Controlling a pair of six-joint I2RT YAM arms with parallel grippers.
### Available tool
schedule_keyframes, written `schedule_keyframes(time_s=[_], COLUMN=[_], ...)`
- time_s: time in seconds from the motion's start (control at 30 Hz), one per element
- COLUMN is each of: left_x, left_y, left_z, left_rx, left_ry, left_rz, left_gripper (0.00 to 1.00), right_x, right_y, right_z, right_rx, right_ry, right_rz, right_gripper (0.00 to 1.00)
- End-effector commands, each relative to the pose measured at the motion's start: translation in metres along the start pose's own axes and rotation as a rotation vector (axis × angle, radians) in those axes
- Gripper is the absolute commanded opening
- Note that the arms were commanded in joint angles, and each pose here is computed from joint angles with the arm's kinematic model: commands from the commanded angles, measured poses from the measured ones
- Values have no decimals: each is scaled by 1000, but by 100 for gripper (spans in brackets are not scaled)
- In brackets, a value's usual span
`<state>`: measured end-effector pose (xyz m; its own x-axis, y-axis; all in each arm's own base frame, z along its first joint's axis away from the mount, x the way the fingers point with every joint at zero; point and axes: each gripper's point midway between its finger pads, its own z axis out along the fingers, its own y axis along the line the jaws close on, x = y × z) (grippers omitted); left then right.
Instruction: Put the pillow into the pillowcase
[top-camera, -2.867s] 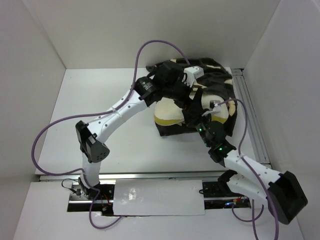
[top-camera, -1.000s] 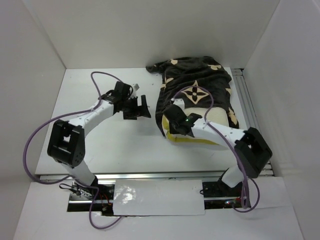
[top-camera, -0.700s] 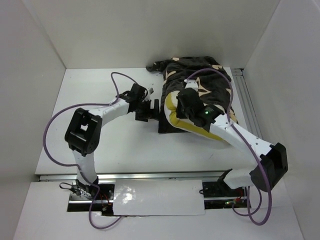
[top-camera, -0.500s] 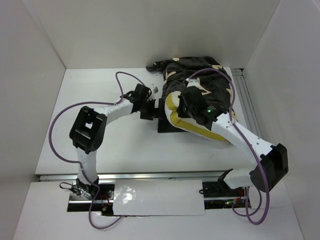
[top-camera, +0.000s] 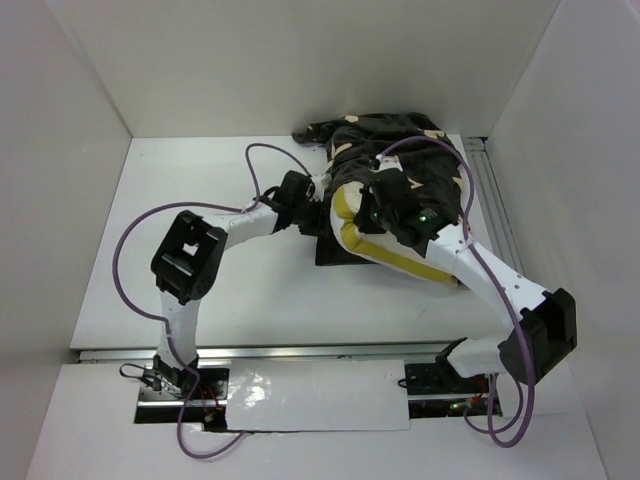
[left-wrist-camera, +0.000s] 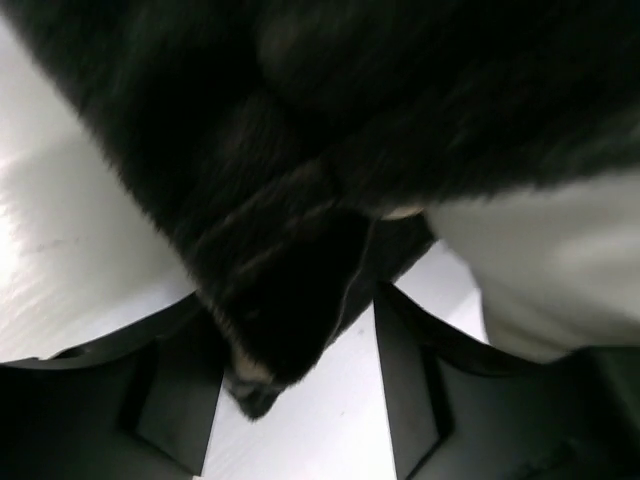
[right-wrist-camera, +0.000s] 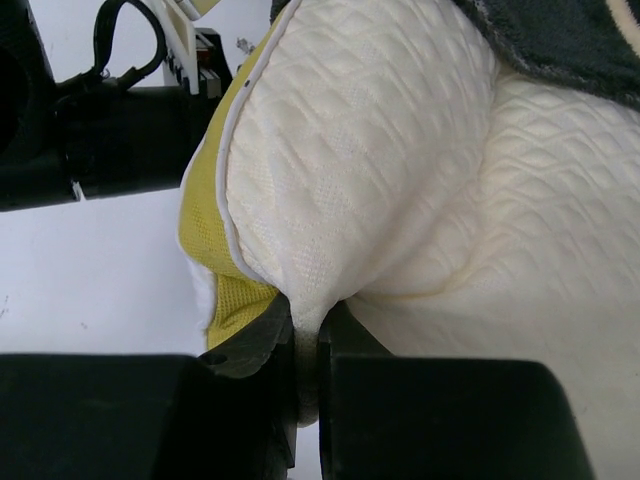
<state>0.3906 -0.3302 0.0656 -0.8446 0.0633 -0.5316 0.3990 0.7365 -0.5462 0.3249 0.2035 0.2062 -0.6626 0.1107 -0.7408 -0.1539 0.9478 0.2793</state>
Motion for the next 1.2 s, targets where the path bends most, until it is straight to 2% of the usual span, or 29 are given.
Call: schedule_keyframes(time_s=[0.0, 0.03, 0.1, 0.2, 0.23, 0.27, 0.3, 0.33, 0.47, 0.53, 0.63, 0.67, 0.7, 0.8, 0.9, 0.93, 0.97, 1.0, 1.1, 1.17], left_x=[-21, -23, -26, -11, -17, 8, -3, 22, 29, 32, 29, 27, 25, 22, 20, 24, 25, 27, 33, 38], left_y=[-21, -22, -32, -32, -43, -31, -50, -36, -45, -45, -65, -72, -71, -76, -89, -91, -94, -101, -118, -139], left_z=[11, 11, 16, 15, -2, -9, -33, -40, -78, -91, -123, -131, -146, -170, -197, -200, -205, -212, -225, -235], left_rx=[93, 97, 120, 132, 149, 137, 183, 160, 119, 91, 123, 123, 86, 62, 76, 77, 75, 89, 142, 218], left_ry=[-62, -69, -58, 2, -32, 3, -64, -36, -82, -95, -152, -169, -196, -234, -284, -275, -271, -277, -276, -266], left_rz=[72, 64, 64, 43, 44, -16, 3, -45, -57, -72, -59, -48, -52, -33, -2, 13, 12, 35, 74, 120], left_gripper=[65, 61, 0, 0, 0, 0, 0, 0, 0, 0, 0, 0, 0, 0, 0, 0, 0, 0, 0, 0], right_x=[-54, -51, -51, -49, -48, -35, -33, -26, -3, 1, 13, 21, 33, 36, 61, 55, 52, 68, 20, -27], right_y=[13, 10, 2, -17, -19, -18, -22, -25, -24, -19, -2, 10, 12, 0, 20, 34, 34, 35, 55, 84], right_z=[-21, -19, -17, -7, -5, 4, 6, 15, 26, 24, 11, 6, 7, 14, 44, 51, 64, 90, 119, 135], right_rx=[-65, -51, -12, 94, 118, 135, 168, 194, 242, 238, 143, 65, 50, 104, 14, -1, 40, 71, 200, 180], right_ry=[-185, -182, -190, -195, -198, -162, -163, -147, -75, -50, -26, -6, 3, -5, 93, 80, 75, 123, -23, -179], right_rz=[19, 18, 11, -10, -17, -47, -71, -123, -314, -356, -428, -460, -492, -514, -606, -611, -601, -629, -530, -361], right_gripper=[0, 0, 0, 0, 0, 0, 0, 0, 0, 0, 0, 0, 0, 0, 0, 0, 0, 0, 0, 0])
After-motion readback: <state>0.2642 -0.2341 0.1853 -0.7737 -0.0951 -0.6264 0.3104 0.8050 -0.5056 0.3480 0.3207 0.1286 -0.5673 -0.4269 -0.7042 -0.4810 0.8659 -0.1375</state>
